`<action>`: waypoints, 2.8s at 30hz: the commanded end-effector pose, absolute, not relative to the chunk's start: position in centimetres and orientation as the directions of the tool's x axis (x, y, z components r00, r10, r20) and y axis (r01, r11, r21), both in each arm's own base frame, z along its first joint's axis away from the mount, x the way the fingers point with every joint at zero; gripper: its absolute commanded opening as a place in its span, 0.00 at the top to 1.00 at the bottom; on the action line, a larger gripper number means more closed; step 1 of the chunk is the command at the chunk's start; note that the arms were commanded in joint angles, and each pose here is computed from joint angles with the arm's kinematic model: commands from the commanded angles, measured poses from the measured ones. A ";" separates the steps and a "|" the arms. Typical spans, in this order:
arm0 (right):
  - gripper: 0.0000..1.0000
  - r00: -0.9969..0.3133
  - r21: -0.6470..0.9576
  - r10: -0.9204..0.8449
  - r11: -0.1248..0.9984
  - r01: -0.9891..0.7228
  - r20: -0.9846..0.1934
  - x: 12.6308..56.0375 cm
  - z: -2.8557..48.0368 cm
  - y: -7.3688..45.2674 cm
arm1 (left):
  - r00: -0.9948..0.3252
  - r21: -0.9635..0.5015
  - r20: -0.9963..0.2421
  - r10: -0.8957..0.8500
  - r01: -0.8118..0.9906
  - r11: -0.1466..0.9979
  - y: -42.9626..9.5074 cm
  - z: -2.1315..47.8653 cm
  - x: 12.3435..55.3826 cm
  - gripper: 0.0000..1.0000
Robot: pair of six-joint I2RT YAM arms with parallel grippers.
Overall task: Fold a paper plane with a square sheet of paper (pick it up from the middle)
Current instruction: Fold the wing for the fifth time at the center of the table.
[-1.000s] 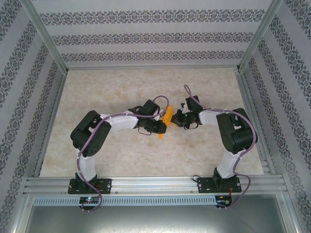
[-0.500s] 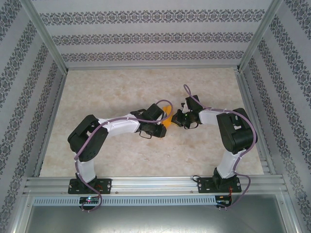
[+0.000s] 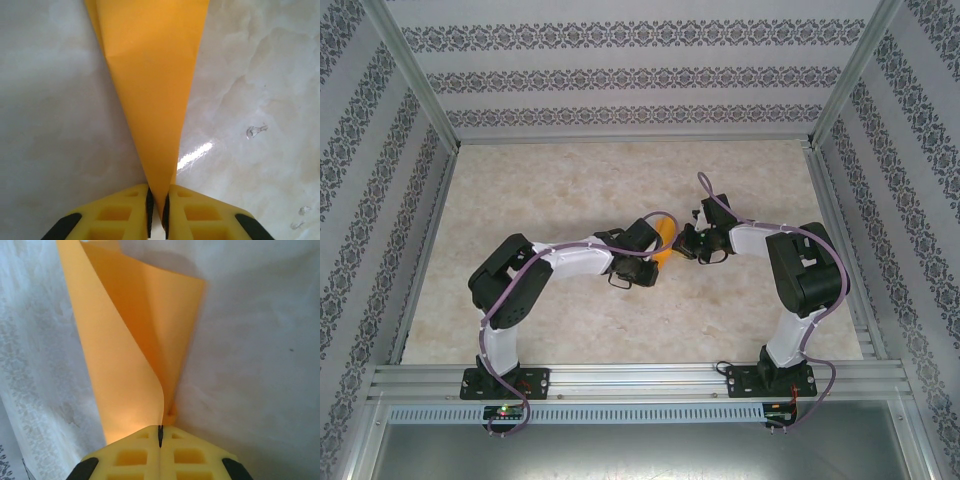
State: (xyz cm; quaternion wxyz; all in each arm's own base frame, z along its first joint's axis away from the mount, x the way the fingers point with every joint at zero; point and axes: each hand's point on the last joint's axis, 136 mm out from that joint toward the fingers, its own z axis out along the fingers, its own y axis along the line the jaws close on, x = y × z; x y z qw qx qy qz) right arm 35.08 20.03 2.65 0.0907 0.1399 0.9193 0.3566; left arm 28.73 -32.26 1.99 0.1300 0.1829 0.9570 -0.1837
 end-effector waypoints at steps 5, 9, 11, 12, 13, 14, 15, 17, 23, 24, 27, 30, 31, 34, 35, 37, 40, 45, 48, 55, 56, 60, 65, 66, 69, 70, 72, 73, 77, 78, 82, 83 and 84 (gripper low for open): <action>1.00 -0.952 0.678 0.283 0.723 0.131 -0.118 36.0 3.7 21.0 | -0.870 -0.131 -0.242 0.430 0.468 0.874 -29.6 0.1 27.5 0.86; 1.00 -0.955 0.671 0.273 0.730 0.127 -0.116 36.1 3.4 21.1 | -0.856 -0.110 -0.246 0.455 0.491 0.864 -29.5 0.3 27.6 0.86; 1.00 -0.955 0.664 0.273 0.736 0.129 -0.117 36.1 3.2 21.1 | -0.849 -0.083 -0.245 0.468 0.500 0.862 -29.2 0.2 27.9 0.86; 1.00 -0.956 0.658 0.270 0.742 0.128 -0.118 36.1 3.1 21.0 | -0.845 -0.071 -0.245 0.475 0.504 0.861 -29.1 0.3 28.0 0.86; 1.00 -0.957 0.650 0.267 0.749 0.130 -0.116 36.1 2.9 20.9 | -0.843 -0.066 -0.246 0.478 0.507 0.860 -29.1 0.3 28.0 0.85; 1.00 -0.958 0.640 0.263 0.757 0.130 -0.117 36.1 2.8 20.8 | -0.839 -0.063 -0.247 0.484 0.512 0.856 -29.1 0.3 28.1 0.86; 1.00 -0.958 0.634 0.262 0.762 0.133 -0.114 36.0 2.7 20.7 | -0.836 -0.060 -0.250 0.488 0.516 0.854 -29.1 0.4 28.1 0.86; 1.00 -0.958 0.618 0.262 0.774 0.136 -0.117 36.0 2.5 20.4 | -0.832 -0.053 -0.250 0.495 0.523 0.851 -29.0 0.3 28.2 0.85; 1.00 -0.960 0.602 0.256 0.787 0.136 -0.118 36.3 1.9 20.3 | -0.814 -0.050 -0.261 0.518 0.548 0.835 -29.1 0.2 28.3 0.81; 1.00 -0.960 0.596 0.255 0.791 0.138 -0.117 36.3 1.8 20.3 | -0.810 -0.046 -0.264 0.523 0.553 0.832 -29.1 0.3 28.3 0.81; 1.00 -0.961 0.575 0.253 0.805 0.144 -0.113 36.2 1.3 19.9 | -0.800 -0.040 -0.265 0.538 0.567 0.823 -29.0 0.2 28.2 0.80; 1.00 -0.961 0.563 0.252 0.813 0.146 -0.115 36.3 1.0 19.8 | -0.793 -0.050 -0.269 0.547 0.578 0.814 -29.2 0.2 28.1 0.80; 1.00 -0.961 0.560 0.251 0.815 0.146 -0.114 36.3 1.0 19.8 | -0.791 -0.051 -0.273 0.548 0.580 0.813 -29.2 0.2 28.2 0.80; 1.00 -0.962 0.548 0.250 0.823 0.150 -0.112 36.3 0.7 19.6 | -0.785 -0.042 -0.270 0.558 0.589 0.807 -29.1 0.0 28.1 0.79; 1.00 -0.961 0.541 0.252 0.826 0.155 -0.110 36.2 0.6 19.4 | -0.782 -0.039 -0.268 0.563 0.592 0.805 -29.0 -0.1 28.0 0.79; 1.00 -0.962 0.522 0.249 0.838 0.158 -0.109 36.1 0.2 19.1 | -0.779 -0.031 -0.265 0.568 0.596 0.802 -28.8 -0.2 28.0 0.79; 1.00 -0.963 0.504 0.248 0.848 0.163 -0.107 35.9 0.0 18.7 | -0.776 -0.034 -0.270 0.570 0.600 0.800 -28.8 0.1 27.9 0.77; 1.00 -0.966 0.478 0.243 0.862 0.171 -0.092 35.6 -0.7 18.4 | -0.780 -0.106 -0.317 0.540 0.595 0.797 -30.2 1.5 28.1 0.73; 1.00 -0.968 0.459 0.236 0.872 0.171 -0.086 35.2 -1.1 18.3 | -0.790 -0.161 -0.343 0.508 0.582 0.797 -30.9 2.6 28.3 0.69; 1.00 -0.970 0.437 0.229 0.883 0.173 -0.078 35.0 -1.5 17.9 | -0.821 -0.252 -0.392 0.416 0.531 0.809 -31.2 5.3 29.9 0.67; 1.00 -0.970 0.436 0.230 0.883 0.174 -0.079 35.0 -1.5 17.9 | -0.821 -0.263 -0.405 0.402 0.526 0.809 -31.1 5.9 30.2 0.67; 1.00 -0.972 0.435 0.222 0.885 0.168 -0.074 34.8 -1.6 18.1 | -0.844 -0.366 -0.437 0.311 0.483 0.796 -31.5 7.2 31.4 0.66; 1.00 -0.973 0.434 0.219 0.885 0.166 -0.074 34.7 -1.6 18.1 | -0.886 -0.486 -0.414 0.207 0.408 0.773 -32.4 6.9 33.5 0.69; 1.00 -0.973 0.435 0.220 0.885 0.167 -0.074 34.6 -1.6 18.1 | -0.891 -0.508 -0.410 0.195 0.401 0.762 -32.8 6.9 33.7 0.71; 1.00 -0.974 0.430 0.215 0.888 0.163 -0.076 34.5 -1.6 18.1 | -0.902 -0.544 -0.393 0.177 0.384 0.746 -33.5 6.4 34.2 0.78; 1.00 -0.973 0.431 0.216 0.888 0.162 -0.079 34.6 -1.5 18.0 | -0.907 -0.545 -0.383 0.178 0.377 0.749 -33.6 6.0 34.3 0.79; 1.00 -0.973 0.424 0.216 0.891 0.162 -0.081 34.5 -1.4 17.9 | -0.914 -0.552 -0.363 0.181 0.368 0.748 -33.7 5.3 34.3 0.82; 1.00 -0.973 0.423 0.216 0.892 0.163 -0.081 34.5 -1.4 17.8 | -0.915 -0.554 -0.359 0.181 0.366 0.748 -33.7 5.0 34.2 0.83; 1.00 -0.974 0.423 0.213 0.892 0.161 -0.078 34.4 -1.6 17.8 | -0.924 -0.566 -0.335 0.186 0.355 0.744 -33.7 4.0 33.9 0.83; 1.00 -0.974 0.421 0.213 0.892 0.162 -0.075 34.3 -1.7 17.8 | -0.924 -0.573 -0.333 0.188 0.357 0.738 -33.9 3.9 33.9 0.83; 1.00 -0.974 0.419 0.213 0.893 0.163 -0.075 34.3 -1.7 17.7 | -0.930 -0.576 -0.311 0.197 0.349 0.740 -33.9 3.2 33.6 0.83; 1.00 -0.974 0.418 0.213 0.894 0.164 -0.074 34.3 -1.7 17.7 | -0.930 -0.577 -0.311 0.197 0.350 0.738 -33.9 3.1 33.5 0.83; 1.00 -0.974 0.416 0.214 0.894 0.165 -0.074 34.3 -1.7 17.7 | -0.930 -0.575 -0.310 0.197 0.348 0.741 -33.9 3.0 33.6 0.83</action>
